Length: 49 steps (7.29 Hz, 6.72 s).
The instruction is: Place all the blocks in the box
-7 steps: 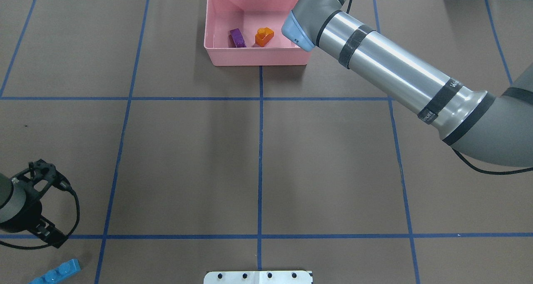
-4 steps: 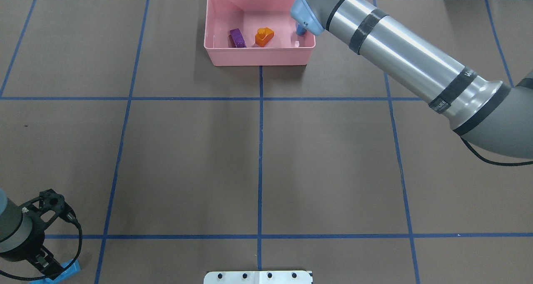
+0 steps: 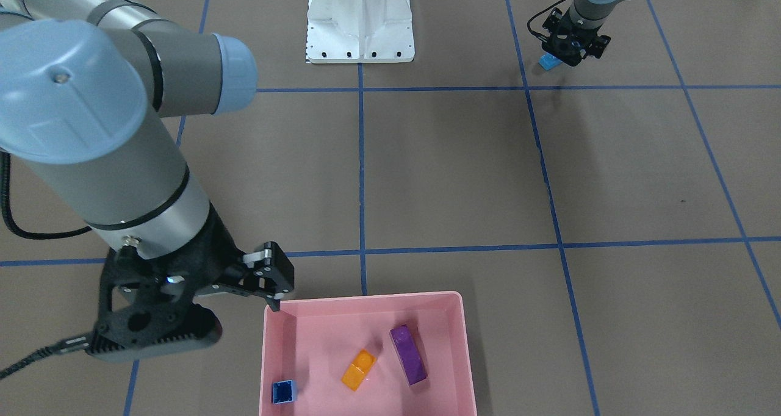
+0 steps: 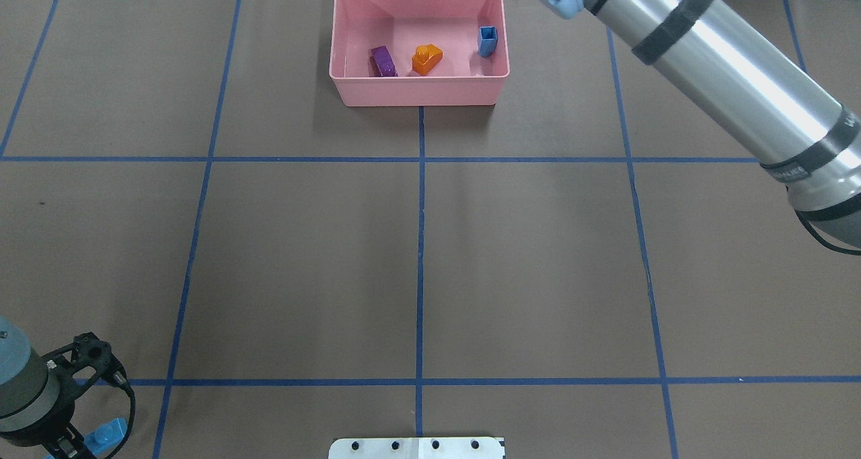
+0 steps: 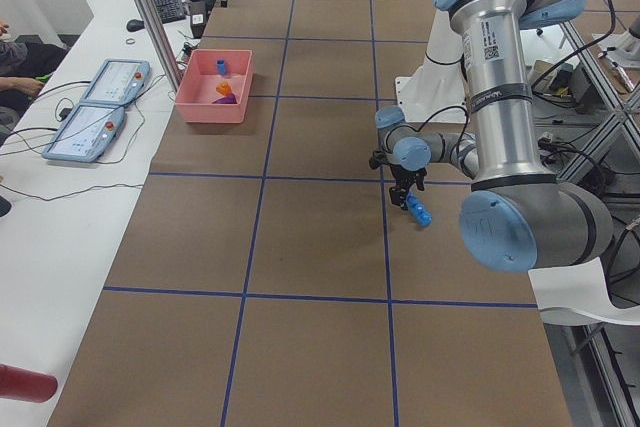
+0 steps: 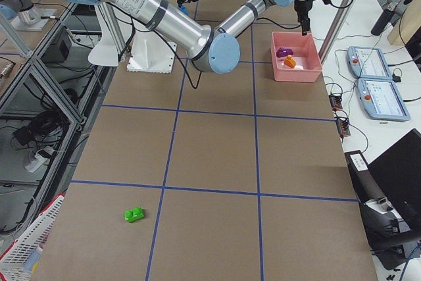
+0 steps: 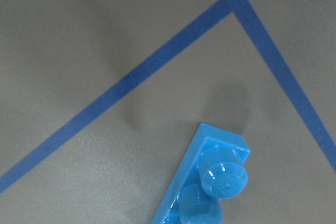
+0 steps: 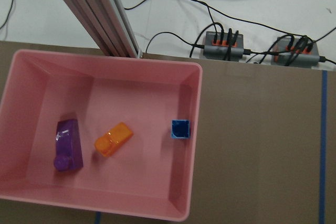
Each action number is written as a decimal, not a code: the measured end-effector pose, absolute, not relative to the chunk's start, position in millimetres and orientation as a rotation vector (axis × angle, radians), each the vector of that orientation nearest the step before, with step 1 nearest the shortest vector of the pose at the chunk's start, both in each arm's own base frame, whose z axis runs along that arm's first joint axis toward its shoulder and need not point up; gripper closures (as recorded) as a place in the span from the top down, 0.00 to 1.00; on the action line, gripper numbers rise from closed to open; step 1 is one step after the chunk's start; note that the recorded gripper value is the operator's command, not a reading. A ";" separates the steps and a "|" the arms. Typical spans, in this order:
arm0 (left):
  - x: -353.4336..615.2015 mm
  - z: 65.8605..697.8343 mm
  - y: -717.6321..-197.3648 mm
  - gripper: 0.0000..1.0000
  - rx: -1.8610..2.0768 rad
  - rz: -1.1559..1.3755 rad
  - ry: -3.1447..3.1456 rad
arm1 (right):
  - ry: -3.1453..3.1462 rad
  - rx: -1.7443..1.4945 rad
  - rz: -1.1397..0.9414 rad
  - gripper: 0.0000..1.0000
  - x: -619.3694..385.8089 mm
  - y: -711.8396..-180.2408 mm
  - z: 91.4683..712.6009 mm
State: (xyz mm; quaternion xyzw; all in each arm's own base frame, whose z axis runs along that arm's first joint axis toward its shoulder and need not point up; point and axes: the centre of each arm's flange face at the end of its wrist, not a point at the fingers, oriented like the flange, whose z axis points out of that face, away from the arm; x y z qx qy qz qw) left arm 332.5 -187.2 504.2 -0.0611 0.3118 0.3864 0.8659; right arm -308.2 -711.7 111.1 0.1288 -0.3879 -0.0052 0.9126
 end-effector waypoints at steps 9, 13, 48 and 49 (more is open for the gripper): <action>349.6 524.5 -173.1 0.00 -0.158 0.789 0.654 | -0.565 0.085 -0.355 1.00 -155.3 -677.6 218.9; 345.1 488.9 -163.5 0.00 -0.180 0.674 0.685 | -0.586 0.074 -0.386 1.00 -125.8 -641.5 277.3; 386.6 104.2 -685.6 0.00 0.186 -0.210 1.020 | -0.590 -0.493 -0.593 0.00 -15.0 -280.0 752.5; 403.5 108.9 -698.6 0.00 0.233 -0.266 1.038 | -0.545 -0.501 -0.599 0.00 -1.3 -303.8 724.9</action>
